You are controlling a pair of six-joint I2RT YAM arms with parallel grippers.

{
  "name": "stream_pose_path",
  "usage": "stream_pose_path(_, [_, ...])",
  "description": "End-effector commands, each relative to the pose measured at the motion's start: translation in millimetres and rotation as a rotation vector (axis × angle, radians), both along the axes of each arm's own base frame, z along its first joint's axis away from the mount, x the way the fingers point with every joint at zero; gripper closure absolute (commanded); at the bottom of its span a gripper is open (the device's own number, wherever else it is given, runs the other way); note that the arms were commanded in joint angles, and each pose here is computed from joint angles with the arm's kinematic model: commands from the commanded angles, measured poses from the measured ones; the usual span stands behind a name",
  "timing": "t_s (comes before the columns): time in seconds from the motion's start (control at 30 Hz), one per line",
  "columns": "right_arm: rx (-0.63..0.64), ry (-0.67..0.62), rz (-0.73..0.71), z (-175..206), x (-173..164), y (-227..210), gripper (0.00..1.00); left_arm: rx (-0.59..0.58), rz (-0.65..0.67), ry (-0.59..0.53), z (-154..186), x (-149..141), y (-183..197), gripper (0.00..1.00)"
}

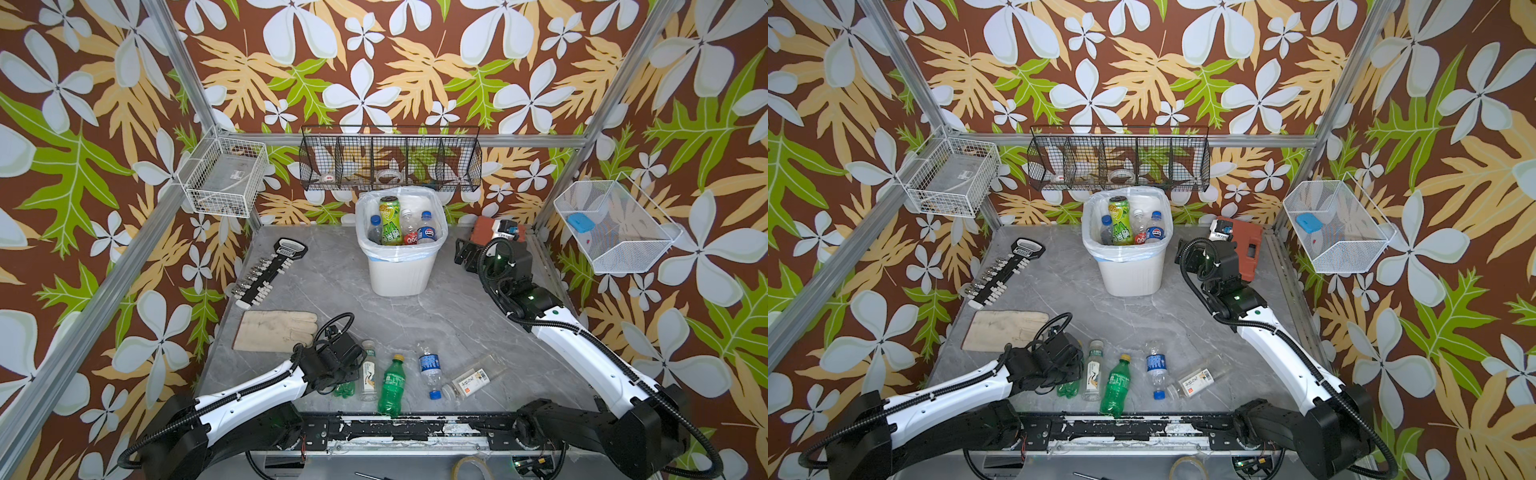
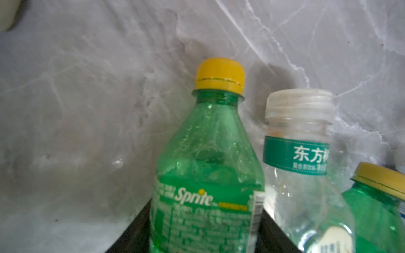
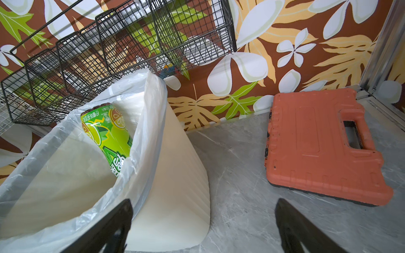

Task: Throw the plastic bottles in the bin
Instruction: Pick up the plastic bottle from the bottom-center of the table, then throw the plastic bottle into the trash bin.

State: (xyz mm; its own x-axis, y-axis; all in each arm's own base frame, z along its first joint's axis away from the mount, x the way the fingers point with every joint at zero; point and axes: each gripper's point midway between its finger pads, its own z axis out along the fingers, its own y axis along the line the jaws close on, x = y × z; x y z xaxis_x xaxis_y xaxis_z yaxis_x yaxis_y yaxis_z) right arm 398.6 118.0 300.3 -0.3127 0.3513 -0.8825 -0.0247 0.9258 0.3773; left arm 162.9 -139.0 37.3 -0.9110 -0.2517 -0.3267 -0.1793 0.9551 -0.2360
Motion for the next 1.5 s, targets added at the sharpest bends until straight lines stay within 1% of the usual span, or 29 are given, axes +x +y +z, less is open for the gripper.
stream_pose_path(0.0, [0.003, -0.022, -0.004, 5, 0, -1, 0.01, -0.011, 0.011, -0.043, 6, 7, -1, 0.41])
stream_pose_path(0.17, [0.005, -0.017, -0.005, 2, 0, -2, 0.00, -0.008, 0.059, -0.140, 33, 22, 9, 0.42])
stream_pose_path(0.27, [0.007, -0.018, -0.006, 2, 0, -2, 0.00, -0.050, 0.093, -0.259, 68, 42, 13, 0.41])
stream_pose_path(0.37, [0.009, -0.023, -0.003, 4, 0, -1, 0.00, -0.118, 0.113, -0.438, 125, 72, 12, 0.40])
stream_pose_path(0.43, [0.009, -0.026, -0.005, 6, 0, -2, 0.00, -0.162, 0.115, -0.584, 174, 94, 8, 0.39])
stream_pose_path(0.57, [0.010, -0.030, -0.007, 8, -2, -3, 0.00, -0.207, 0.075, -0.803, 257, 135, -11, 0.37])
stream_pose_path(0.63, [0.006, -0.029, -0.011, 8, -4, -5, 0.00, -0.208, 0.042, -0.878, 294, 158, -23, 0.37])
stream_pose_path(0.77, [-0.003, -0.027, -0.023, 8, -10, -10, 0.00, -0.218, -0.028, -0.984, 350, 195, -44, 0.37])
stream_pose_path(0.83, [-0.004, -0.026, -0.029, 7, -12, -12, 0.01, -0.207, -0.050, -1.021, 372, 218, -51, 0.36])
stream_pose_path(0.9, [-0.005, -0.026, -0.032, 7, -14, -13, 0.00, -0.210, -0.072, -1.037, 386, 239, -58, 0.37])
stream_pose_path(0.97, [-0.006, -0.024, -0.038, 7, -16, -15, 0.00, -0.214, -0.096, -1.040, 392, 258, -67, 0.37])
stream_pose_path(1.03, [-0.007, -0.021, -0.042, 6, -17, -16, 0.00, -0.205, -0.113, -1.027, 392, 275, -76, 0.37])
stream_pose_path(1.17, [-0.010, -0.022, -0.050, 6, -18, -19, 0.01, -0.183, -0.141, -0.976, 377, 302, -92, 0.37])
stream_pose_path(1.33, [-0.019, -0.021, -0.051, 7, -18, -19, 0.00, -0.163, -0.150, -0.943, 363, 314, -96, 0.37])
stream_pose_path(1.47, [-0.020, -0.022, -0.054, 7, -17, -19, 0.00, -0.162, -0.138, -0.945, 362, 317, -92, 0.37])
